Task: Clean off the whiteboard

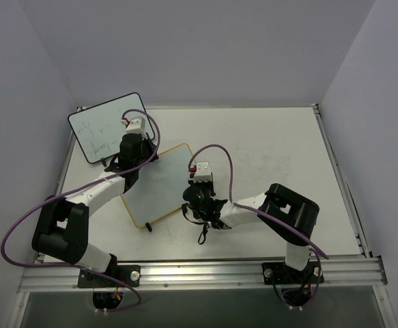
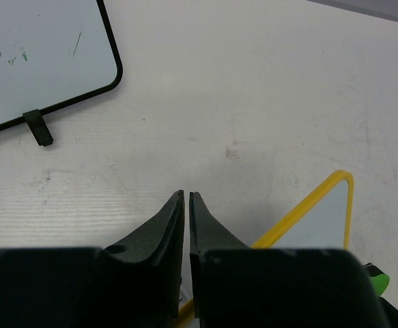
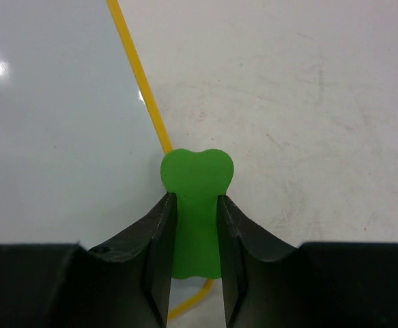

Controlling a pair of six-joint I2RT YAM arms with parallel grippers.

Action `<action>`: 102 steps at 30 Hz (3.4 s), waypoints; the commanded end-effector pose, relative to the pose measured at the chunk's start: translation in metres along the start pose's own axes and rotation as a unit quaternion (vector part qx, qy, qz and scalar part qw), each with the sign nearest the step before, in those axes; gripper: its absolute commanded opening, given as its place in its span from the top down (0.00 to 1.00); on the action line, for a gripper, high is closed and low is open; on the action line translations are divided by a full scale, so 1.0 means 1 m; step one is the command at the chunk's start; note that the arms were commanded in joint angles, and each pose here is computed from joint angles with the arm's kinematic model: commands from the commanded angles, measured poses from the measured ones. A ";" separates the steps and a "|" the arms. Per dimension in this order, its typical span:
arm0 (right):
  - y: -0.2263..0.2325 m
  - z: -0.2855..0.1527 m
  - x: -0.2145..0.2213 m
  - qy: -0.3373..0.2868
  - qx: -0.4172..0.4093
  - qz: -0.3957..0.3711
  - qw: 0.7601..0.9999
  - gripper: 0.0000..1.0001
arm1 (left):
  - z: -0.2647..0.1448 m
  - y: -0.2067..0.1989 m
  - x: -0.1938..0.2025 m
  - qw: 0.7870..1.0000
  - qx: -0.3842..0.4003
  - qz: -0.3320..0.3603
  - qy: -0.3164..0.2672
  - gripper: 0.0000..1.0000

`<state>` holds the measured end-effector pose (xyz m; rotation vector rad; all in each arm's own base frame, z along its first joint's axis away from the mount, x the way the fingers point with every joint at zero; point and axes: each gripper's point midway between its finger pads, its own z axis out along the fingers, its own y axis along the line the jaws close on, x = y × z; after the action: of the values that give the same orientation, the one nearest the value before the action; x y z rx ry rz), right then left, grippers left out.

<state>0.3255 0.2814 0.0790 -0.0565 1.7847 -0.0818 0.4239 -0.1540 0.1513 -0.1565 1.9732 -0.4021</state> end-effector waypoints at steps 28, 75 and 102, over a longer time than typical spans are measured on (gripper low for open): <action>0.001 -0.014 0.000 0.007 -0.019 0.039 0.999 1.00 | -0.004 0.006 0.029 0.999 0.011 0.008 0.037 0.85; 0.109 -0.054 0.022 0.003 -0.118 -0.019 0.993 1.00 | -0.004 0.008 0.031 0.999 0.010 0.006 0.038 0.85; 0.015 -0.022 -0.004 0.004 -0.015 0.033 0.999 1.00 | -0.006 0.016 0.028 0.999 0.001 0.006 0.036 0.85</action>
<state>0.2989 0.3267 0.0788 -0.0669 1.7961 0.0773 0.4251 -0.1473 0.1487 -0.1409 1.9450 -0.4111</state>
